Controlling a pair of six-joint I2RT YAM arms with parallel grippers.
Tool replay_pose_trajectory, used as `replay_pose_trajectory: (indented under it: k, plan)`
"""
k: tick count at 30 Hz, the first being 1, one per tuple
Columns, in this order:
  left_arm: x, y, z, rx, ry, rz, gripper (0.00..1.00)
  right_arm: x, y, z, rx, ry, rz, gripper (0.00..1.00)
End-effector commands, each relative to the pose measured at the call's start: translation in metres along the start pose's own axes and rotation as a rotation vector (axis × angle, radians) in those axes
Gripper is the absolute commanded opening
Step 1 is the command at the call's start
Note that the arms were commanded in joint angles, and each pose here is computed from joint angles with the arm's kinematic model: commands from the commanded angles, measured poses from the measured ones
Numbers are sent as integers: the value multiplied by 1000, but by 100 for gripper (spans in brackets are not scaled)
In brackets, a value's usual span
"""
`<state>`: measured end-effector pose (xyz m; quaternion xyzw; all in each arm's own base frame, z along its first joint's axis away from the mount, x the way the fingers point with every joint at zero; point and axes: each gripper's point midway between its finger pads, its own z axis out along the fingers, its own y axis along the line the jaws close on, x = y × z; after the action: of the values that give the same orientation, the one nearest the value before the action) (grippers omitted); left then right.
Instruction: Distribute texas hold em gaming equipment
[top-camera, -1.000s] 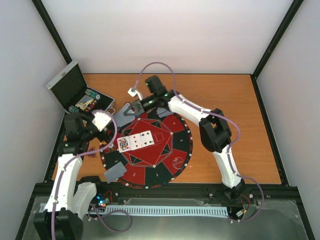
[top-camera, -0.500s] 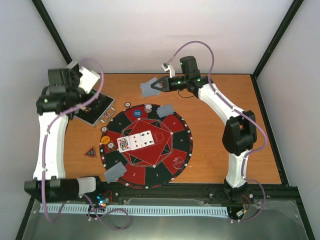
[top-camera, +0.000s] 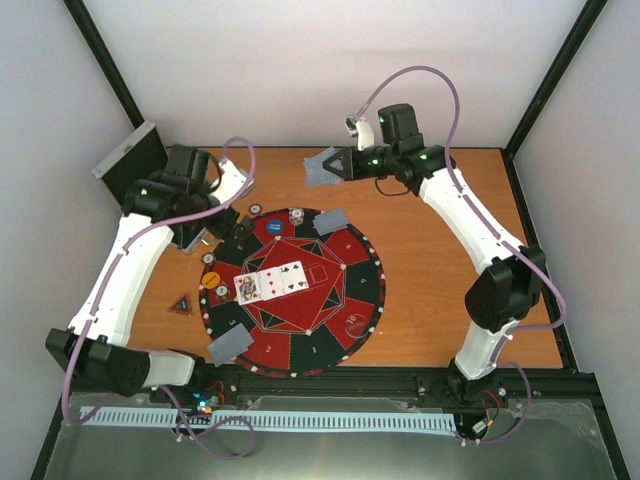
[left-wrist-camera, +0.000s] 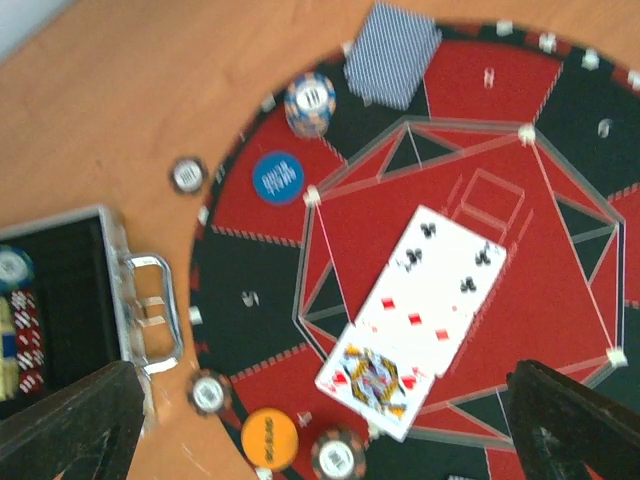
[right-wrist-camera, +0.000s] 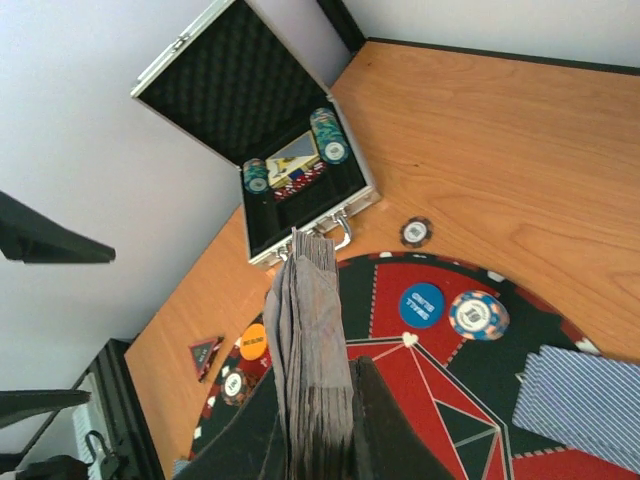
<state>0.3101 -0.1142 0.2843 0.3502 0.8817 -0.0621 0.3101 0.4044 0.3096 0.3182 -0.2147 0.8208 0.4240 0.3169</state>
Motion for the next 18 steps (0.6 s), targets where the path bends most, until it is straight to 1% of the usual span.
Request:
replay_pose_trajectory:
  k: [1, 4, 6, 7, 8, 11, 13, 15, 17, 18]
  plan:
    - [46, 3, 8, -32, 80, -67, 100, -3, 1, -31, 93, -47, -21, 3]
    - [97, 29, 12, -54, 135, -181, 100, 5, -3, -32, 104, -23, -11, 3]
    - [140, 53, 13, -104, 190, -258, 100, 10, -5, -31, 109, -6, -8, 3]
    - [164, 61, 14, -122, 236, -295, 100, 11, -5, -32, 112, -3, -12, 3]
    - [189, 66, 15, -128, 278, -331, 100, 12, -5, -32, 113, -1, -16, 3]
    - [240, 62, 22, -103, 350, -412, 100, 18, -4, -35, 106, -20, -33, 3]
    - [268, 65, 22, -113, 380, -471, 100, 22, -3, -37, 97, -37, -54, 3]
    - [286, 67, 20, -106, 394, -534, 100, 29, -4, -38, 92, -40, -75, 3]
    - [297, 67, 18, -91, 405, -571, 100, 37, -8, -39, 78, -40, -82, 3]
    - [298, 66, 19, -80, 403, -567, 100, 42, -11, -39, 64, -37, -80, 3]
